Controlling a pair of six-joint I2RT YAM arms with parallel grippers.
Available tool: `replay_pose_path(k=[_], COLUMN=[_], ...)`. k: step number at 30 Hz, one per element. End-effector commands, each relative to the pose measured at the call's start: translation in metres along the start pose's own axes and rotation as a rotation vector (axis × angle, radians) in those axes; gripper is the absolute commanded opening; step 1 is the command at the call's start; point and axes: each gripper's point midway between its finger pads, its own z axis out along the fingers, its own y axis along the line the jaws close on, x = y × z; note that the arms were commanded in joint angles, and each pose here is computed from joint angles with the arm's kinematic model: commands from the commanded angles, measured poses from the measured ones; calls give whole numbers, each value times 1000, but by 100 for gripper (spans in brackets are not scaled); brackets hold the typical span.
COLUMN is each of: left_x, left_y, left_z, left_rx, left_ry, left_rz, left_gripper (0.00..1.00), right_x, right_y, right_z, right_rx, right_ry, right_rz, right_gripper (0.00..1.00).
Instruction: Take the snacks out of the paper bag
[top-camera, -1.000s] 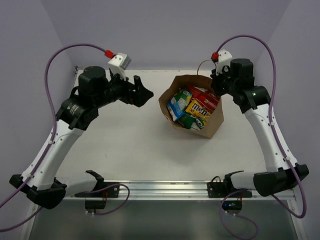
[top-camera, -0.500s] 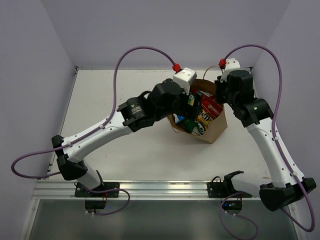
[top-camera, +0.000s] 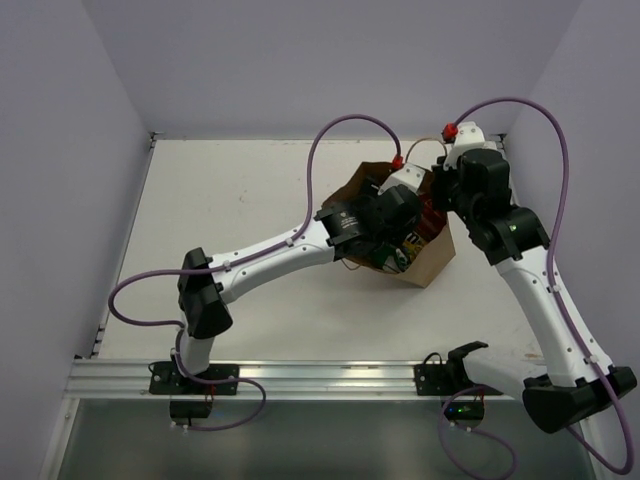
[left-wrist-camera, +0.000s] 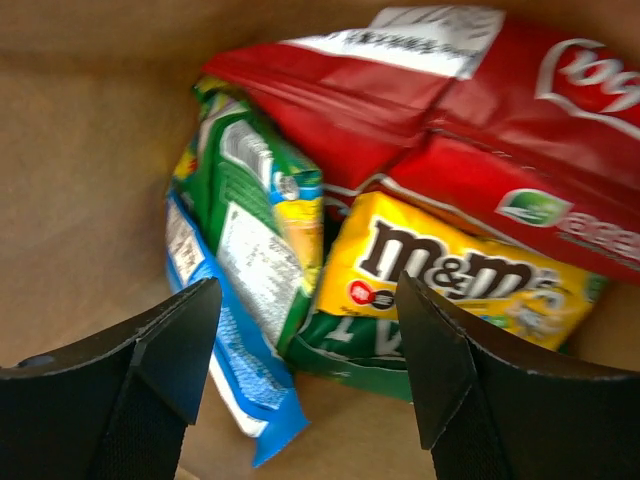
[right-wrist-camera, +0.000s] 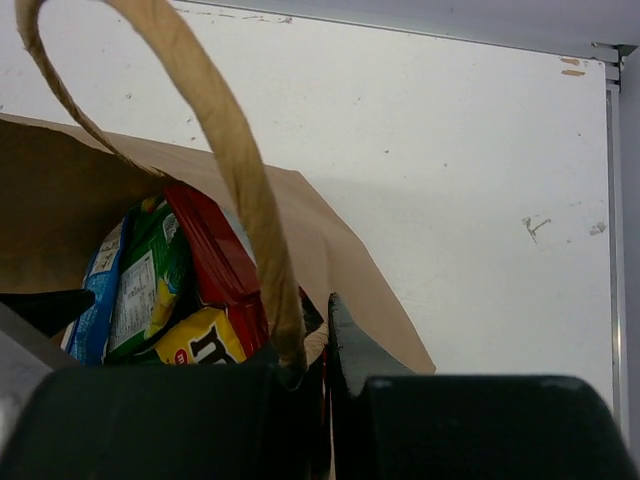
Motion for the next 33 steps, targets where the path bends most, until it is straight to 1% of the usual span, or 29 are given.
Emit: replay_pose_path(k=[1, 4, 10, 15, 17, 18, 19, 21, 22, 25, 26, 27, 28, 30, 31, 33], left_x=[-22, -11, 10, 27, 32, 33, 34, 37, 37, 32, 27, 21, 8, -11, -30, -55], left_y=[21, 23, 18, 20, 22, 23, 23, 25, 25, 27, 27, 28, 28, 29, 29, 38], left_z=[-17, -21, -29, -31, -31, -32, -33, -31, -31, -32, -35, -38, -44, -57, -69, -92], left_rx=[-85, -85, -26, -29, -31, -34, -34, -44, -46, -51, -47, -43, -30, 2, 30, 50], left_ry=[-43, -2, 66, 121, 133, 138, 139, 142, 141, 132, 122, 109, 81, 45, 4, -60], left_rz=[-41, -59, -96, -84, -81, -79, -76, -66, -64, -61, -59, -62, -73, -72, -91, -100], left_gripper=[78, 79, 79, 75, 68, 66, 60, 53, 43, 22, 10, 6, 3, 2, 2, 2], right_x=[-25, -24, -23, -22, -21, -21, -20, -21, -21, -20, -20, -20, -20, -20, -20, -19], right_y=[1, -1, -1, 0, 0, -1, -1, -1, 0, -1, -1, -1, -1, -2, -3, -4], right_z=[-14, -15, -15, -15, -14, -15, -14, -16, -15, -15, -16, -16, -17, -17, -17, -17], right_rx=[-11, -4, -5, -8, -9, -6, -6, -7, -8, -5, -5, -5, -4, -1, 2, 7], right_ry=[-112, -120, -126, -127, -124, -124, -123, -129, -127, -126, -127, -127, -129, -131, -132, -131], right_rz=[46, 48, 47, 49, 48, 48, 48, 51, 51, 50, 51, 51, 51, 51, 50, 46], right_gripper=[0, 0, 0, 0, 0, 0, 0, 0, 0, 0, 0, 0, 0, 0, 0, 0])
